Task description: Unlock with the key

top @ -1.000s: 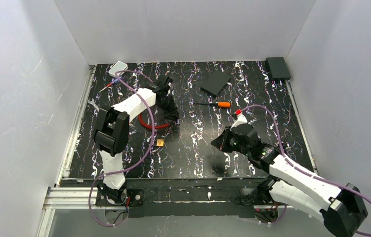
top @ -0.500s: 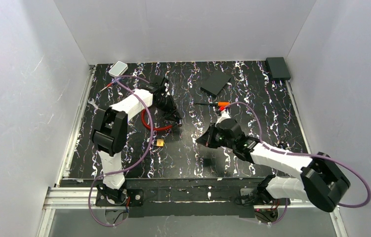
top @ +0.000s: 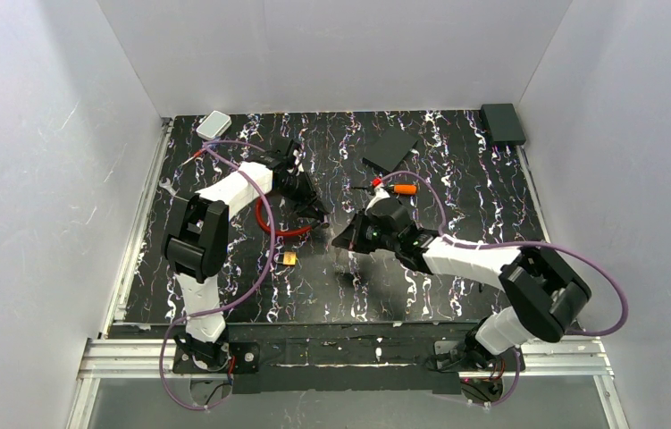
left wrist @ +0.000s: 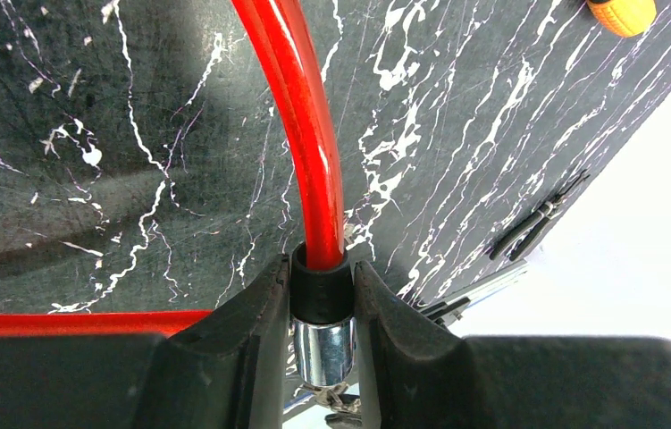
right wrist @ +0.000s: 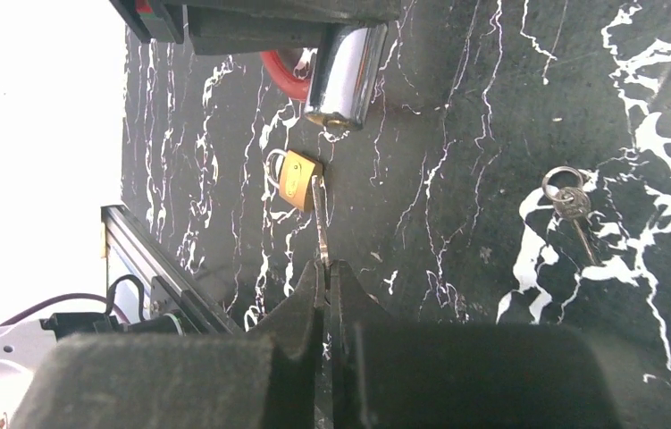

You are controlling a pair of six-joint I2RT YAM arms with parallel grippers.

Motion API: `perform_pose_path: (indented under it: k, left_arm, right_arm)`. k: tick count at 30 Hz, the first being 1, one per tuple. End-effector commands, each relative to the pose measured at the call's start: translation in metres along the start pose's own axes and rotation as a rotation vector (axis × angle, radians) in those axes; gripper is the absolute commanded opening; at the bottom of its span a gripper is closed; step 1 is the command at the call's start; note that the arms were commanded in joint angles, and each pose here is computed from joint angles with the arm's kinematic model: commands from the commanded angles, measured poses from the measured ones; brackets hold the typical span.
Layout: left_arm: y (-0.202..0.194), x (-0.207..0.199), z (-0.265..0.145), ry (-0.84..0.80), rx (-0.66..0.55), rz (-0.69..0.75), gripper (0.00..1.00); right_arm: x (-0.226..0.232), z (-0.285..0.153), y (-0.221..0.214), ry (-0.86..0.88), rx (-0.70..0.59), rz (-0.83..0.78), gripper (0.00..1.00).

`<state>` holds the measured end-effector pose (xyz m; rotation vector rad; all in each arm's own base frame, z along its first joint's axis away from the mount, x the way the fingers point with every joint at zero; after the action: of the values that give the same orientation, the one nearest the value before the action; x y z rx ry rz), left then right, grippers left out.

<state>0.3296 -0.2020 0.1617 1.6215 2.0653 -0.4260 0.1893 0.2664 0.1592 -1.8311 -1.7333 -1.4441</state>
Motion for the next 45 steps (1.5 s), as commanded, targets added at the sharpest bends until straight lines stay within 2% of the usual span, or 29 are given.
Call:
perform_pose_path:
  k: [1, 15, 45]
  left_arm:
    - [-0.006, -0.013, -0.030, -0.077, -0.023, 0.015, 0.00]
    - [-0.008, -0.014, -0.035, -0.082, -0.034, 0.034, 0.00]
    - [-0.007, -0.010, -0.032, -0.046, -0.047, 0.044, 0.00]
  right_arm:
    - [0.022, 0.011, 0.012, 0.080, -0.011, 0.009, 0.01]
    - [0.016, 0.033, 0.013, 0.068, 0.023, 0.047, 0.01]
    - [0.024, 0.022, 0.029, 0.109, -0.030, 0.015, 0.01]
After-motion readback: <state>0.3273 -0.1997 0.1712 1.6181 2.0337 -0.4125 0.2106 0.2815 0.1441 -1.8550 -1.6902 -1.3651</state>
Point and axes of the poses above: each gripper's point midway between its finger pads, its own z axis out along the fingers, its own x axis along the line the jaws close on, y = z × x, the point moved 10 cm from there along -z, back along the fingers, and after that the axes turned 5 degrees about z, right-handed, at the moved point
